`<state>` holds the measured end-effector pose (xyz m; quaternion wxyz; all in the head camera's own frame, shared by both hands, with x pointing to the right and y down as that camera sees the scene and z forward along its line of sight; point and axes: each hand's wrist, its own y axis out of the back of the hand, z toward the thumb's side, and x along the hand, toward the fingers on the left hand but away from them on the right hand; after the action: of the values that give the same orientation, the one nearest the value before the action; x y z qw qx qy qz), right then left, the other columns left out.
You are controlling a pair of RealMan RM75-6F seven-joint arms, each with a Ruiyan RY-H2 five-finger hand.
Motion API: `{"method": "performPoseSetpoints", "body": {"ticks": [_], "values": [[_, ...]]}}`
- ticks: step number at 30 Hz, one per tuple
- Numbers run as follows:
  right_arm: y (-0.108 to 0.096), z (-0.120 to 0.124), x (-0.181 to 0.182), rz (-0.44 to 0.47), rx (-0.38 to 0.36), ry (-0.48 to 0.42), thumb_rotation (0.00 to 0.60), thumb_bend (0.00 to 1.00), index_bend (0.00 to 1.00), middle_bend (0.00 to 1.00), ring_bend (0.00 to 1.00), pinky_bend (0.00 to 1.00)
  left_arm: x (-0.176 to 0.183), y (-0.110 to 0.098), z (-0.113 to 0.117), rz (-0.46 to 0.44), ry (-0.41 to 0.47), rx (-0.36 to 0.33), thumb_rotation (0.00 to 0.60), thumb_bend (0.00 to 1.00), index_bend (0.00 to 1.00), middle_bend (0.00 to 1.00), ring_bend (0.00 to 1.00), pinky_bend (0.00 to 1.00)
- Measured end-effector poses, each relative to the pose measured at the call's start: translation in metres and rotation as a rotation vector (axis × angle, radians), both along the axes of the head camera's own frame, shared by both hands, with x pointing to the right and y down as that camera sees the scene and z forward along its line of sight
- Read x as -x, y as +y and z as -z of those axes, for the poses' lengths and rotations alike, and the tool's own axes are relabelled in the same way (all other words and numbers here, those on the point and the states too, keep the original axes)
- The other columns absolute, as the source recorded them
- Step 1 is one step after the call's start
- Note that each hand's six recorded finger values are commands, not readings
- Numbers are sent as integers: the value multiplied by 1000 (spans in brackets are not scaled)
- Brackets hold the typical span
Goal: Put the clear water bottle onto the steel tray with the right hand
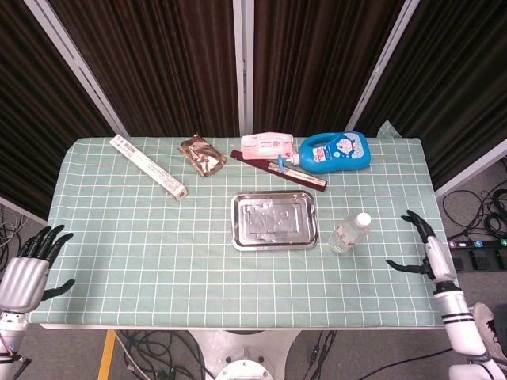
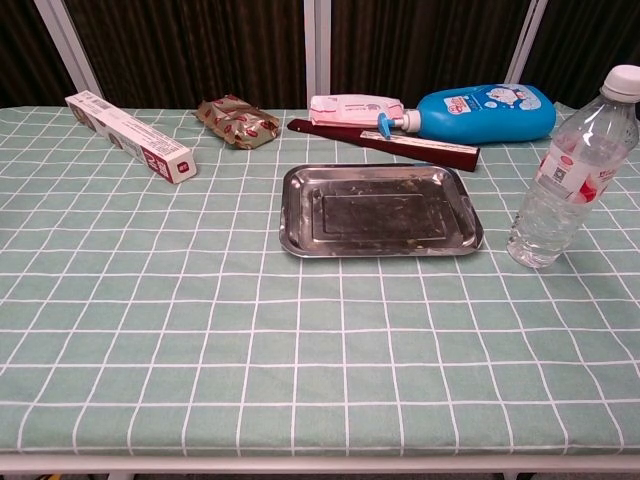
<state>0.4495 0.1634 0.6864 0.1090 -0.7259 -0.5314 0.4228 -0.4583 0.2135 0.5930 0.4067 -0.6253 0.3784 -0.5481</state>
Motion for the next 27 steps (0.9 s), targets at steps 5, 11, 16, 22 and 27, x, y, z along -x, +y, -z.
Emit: {"method": "performPoseSetpoints", "body": {"ticks": [5,11,16,22,27], "values": [[-6,-22,34,51,8,-65,600,0,0,133,0,16,1,1,0,-5,-17,2,600,112,206,189,98,193],[-14,-33,56,54,-3,-117,600,0,0,135,0,16,2,1,0,-3,-30,-8,600,112,206,189,98,193],[-21,-39,67,46,-10,-145,600,0,0,144,0,22,5,0,-2,11,-30,-12,600,111,206,189,98,192],[-25,-48,81,42,-3,-182,600,0,0,154,0,28,7,-1,-5,3,-40,-6,600,111,206,189,98,192],[-30,-54,95,38,-2,-215,600,0,0,179,4,51,10,-2,-7,6,-41,1,600,111,205,189,97,192]]}}
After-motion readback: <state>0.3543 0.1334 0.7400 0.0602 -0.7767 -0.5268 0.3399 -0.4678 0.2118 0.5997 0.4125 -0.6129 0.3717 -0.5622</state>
